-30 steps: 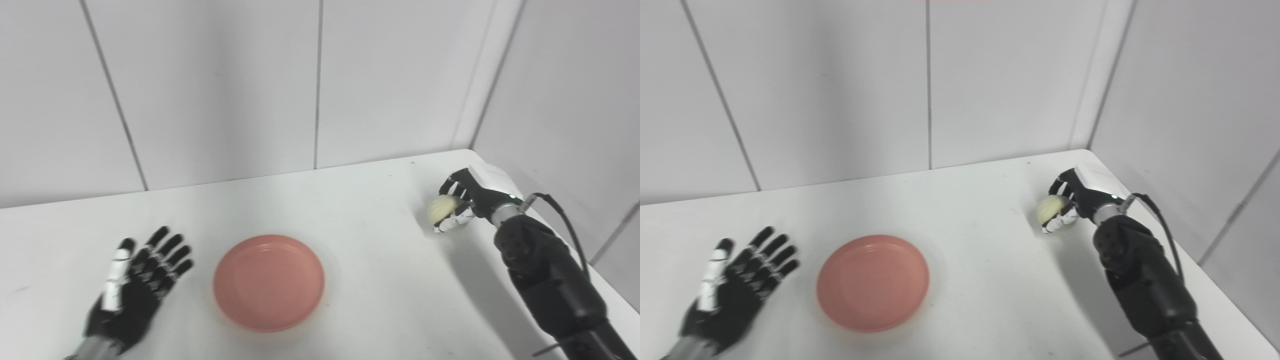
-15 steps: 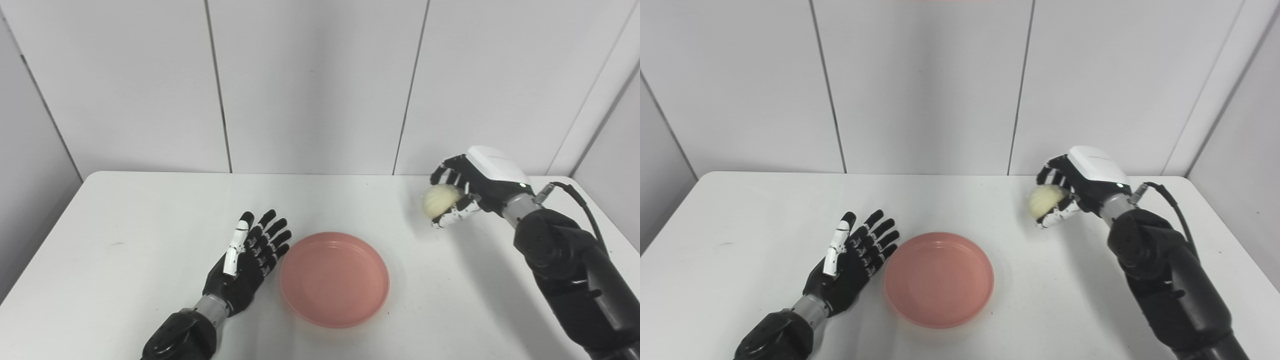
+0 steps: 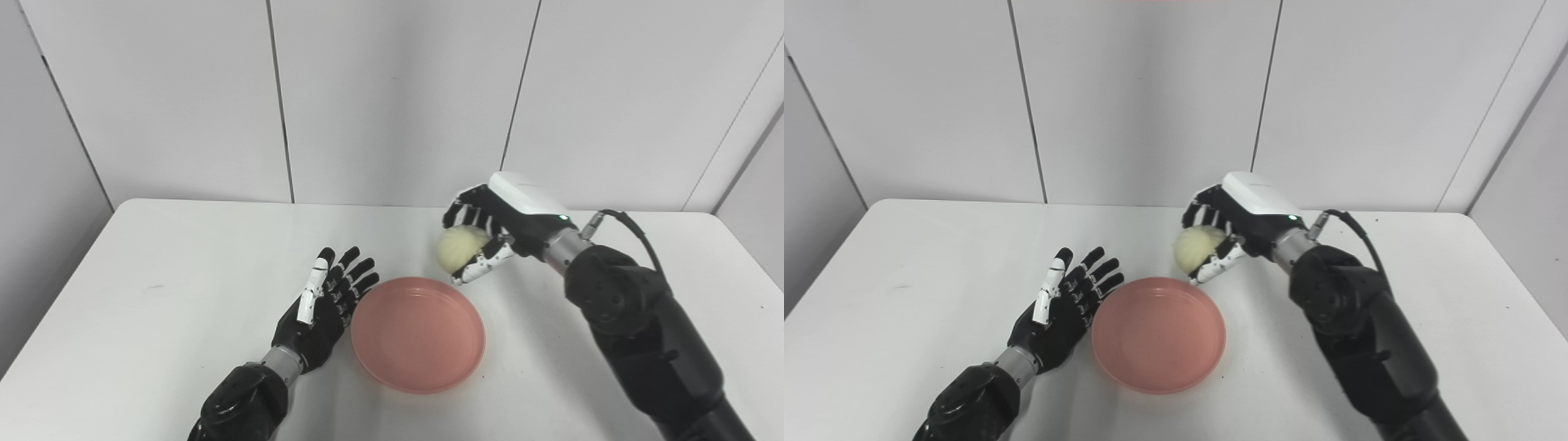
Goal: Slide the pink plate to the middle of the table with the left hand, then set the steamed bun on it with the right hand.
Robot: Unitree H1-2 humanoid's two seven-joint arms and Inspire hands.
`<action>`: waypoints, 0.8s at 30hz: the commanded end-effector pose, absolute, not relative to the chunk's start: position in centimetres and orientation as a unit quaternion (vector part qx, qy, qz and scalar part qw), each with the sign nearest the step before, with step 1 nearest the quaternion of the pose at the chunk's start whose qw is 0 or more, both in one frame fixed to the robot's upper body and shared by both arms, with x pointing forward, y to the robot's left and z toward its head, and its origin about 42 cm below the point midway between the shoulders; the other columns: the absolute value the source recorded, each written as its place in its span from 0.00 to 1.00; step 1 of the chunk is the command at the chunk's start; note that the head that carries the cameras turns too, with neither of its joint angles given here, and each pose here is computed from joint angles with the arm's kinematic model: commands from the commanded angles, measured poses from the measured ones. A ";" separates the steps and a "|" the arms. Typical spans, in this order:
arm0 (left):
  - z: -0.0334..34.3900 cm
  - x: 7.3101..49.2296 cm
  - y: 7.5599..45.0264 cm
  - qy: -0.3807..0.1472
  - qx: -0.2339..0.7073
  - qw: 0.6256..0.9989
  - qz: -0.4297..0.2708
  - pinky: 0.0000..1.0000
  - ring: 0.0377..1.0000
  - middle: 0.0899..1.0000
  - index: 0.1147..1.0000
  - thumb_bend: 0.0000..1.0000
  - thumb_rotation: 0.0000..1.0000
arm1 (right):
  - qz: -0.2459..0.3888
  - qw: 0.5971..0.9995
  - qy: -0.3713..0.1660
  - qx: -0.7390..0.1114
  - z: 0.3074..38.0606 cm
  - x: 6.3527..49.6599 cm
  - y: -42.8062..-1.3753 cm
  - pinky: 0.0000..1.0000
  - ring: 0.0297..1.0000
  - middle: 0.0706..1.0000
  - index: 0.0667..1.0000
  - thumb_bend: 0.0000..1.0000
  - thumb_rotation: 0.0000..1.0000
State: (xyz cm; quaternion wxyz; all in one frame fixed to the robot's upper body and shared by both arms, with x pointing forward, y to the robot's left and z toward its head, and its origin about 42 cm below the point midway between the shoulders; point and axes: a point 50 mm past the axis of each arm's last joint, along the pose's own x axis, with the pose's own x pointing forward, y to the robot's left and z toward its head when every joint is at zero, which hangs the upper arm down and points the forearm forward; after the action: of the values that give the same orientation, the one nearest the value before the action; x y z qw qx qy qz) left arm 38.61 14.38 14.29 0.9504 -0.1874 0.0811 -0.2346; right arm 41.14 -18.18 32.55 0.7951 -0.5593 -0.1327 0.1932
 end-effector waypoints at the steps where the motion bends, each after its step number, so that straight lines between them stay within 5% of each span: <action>1: 12.1 37.8 14.6 0.140 -0.181 0.949 -0.215 0.98 0.94 0.95 0.97 0.55 1.00 | 0.175 0.791 -0.165 -0.562 35.0 41.2 -17.2 0.33 0.39 0.38 0.50 0.51 0.00; 20: 12.5 37.8 14.7 0.142 -0.174 0.950 -0.217 0.97 0.94 0.95 0.98 0.55 1.00 | 0.242 0.778 -0.144 -0.562 29.8 40.8 -13.9 0.28 0.34 0.36 0.49 0.52 0.00; 24: 12.5 37.7 14.7 0.141 -0.175 0.950 -0.217 0.98 0.95 0.96 0.98 0.55 1.00 | 0.247 0.775 -0.128 -0.568 28.9 40.9 -13.9 0.28 0.33 0.44 0.45 0.52 0.00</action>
State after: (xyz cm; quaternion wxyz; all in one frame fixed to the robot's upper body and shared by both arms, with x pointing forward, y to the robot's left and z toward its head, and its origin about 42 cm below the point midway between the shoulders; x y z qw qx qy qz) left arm 38.53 14.39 14.64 0.9509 -0.1843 0.0834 -0.2342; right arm 40.66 -14.11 27.41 0.7821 -0.5600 -0.0947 0.2564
